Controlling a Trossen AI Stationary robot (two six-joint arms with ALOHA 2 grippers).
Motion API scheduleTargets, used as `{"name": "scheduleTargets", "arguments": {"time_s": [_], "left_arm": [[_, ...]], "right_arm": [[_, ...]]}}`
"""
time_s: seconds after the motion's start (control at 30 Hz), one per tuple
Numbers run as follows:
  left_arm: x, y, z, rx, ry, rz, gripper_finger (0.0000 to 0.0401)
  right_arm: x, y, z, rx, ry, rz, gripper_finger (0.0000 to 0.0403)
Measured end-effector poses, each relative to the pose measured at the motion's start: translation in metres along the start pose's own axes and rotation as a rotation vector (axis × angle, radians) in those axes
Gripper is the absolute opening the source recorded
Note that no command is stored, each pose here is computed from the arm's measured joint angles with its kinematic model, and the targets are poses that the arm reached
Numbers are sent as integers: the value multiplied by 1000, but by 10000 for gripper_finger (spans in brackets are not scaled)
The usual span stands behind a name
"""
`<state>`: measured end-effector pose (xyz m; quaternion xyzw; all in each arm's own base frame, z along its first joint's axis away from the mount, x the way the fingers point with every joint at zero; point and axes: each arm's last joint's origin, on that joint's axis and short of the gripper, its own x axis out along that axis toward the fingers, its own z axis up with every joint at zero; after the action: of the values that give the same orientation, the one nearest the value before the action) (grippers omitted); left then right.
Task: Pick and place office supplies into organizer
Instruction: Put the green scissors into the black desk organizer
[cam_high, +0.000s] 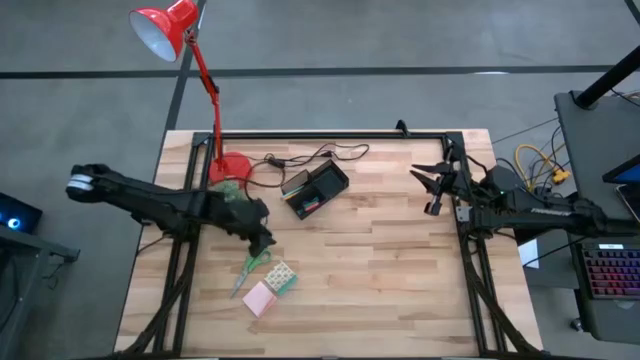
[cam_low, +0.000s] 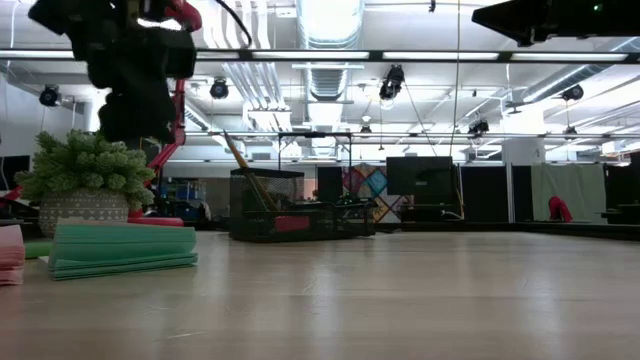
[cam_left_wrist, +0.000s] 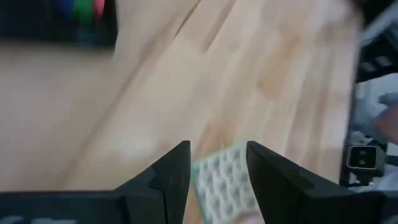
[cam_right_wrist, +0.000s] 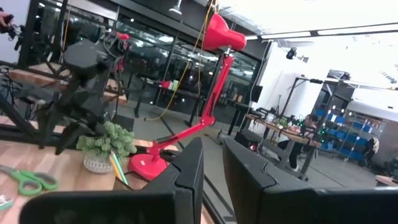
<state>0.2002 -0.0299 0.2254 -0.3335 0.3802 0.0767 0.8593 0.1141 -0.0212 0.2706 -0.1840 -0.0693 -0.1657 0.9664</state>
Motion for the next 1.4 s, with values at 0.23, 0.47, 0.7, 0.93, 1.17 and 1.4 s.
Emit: {"name": "scheduleTargets", "arguments": {"time_s": [0.23, 0.47, 0.7, 0.93, 1.17, 1.4], "left_arm": [[25, -17, -16, -163, 294, 260, 142], [48, -16, -26, -223, 421, 507, 142], [66, -7, -33, -273, 447, 627, 142], [71, -4, -33, -261, 373, 693, 142], [72, 2, -36, -301, 319, 739, 142], [75, 11, -45, -329, 342, 722, 142]], "right_arm": [[6, 0, 1, -11, 20, 8, 52], [9, 2, -1, -31, 33, 13, 52], [9, 2, -1, -33, 37, 15, 52], [9, 2, -1, -31, 37, 15, 52], [9, 2, -1, -30, 37, 15, 52], [9, 2, -1, -31, 37, 15, 52]]}}
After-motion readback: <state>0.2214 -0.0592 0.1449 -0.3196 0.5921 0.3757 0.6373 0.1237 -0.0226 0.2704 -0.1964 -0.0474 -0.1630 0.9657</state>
